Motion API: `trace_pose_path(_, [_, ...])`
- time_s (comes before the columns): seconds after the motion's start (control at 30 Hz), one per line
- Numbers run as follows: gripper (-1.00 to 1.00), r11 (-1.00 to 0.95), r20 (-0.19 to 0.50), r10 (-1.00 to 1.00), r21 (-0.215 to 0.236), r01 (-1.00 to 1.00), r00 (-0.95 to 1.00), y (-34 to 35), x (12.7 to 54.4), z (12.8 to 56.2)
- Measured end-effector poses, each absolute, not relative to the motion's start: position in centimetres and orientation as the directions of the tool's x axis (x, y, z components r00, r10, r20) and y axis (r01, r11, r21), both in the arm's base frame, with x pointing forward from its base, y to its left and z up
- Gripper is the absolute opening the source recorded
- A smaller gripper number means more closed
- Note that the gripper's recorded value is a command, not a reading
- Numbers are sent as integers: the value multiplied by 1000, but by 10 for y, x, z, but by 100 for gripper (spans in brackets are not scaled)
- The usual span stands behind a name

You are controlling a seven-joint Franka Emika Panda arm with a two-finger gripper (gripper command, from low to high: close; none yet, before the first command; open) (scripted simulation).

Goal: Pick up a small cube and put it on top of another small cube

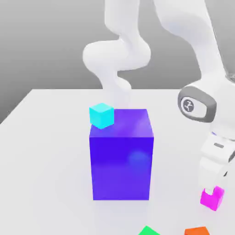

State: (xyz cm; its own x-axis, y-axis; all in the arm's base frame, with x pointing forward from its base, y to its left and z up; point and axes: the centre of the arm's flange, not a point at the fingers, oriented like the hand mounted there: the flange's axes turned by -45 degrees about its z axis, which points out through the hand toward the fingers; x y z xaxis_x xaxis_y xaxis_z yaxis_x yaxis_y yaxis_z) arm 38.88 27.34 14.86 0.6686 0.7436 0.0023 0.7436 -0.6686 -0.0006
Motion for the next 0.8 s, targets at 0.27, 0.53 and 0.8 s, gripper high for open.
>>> trace_pose_path(0.27, [-100, -667, 1, 745, 0, 745, 667, 273, 387, 126])
trace_pose_path(0.53, [-100, -711, -4, 703, 4, 703, 711, 246, 418, 197])
trace_pose_path(0.8, [-100, -873, -2, 488, 0, 488, 873, 89, 531, 235])
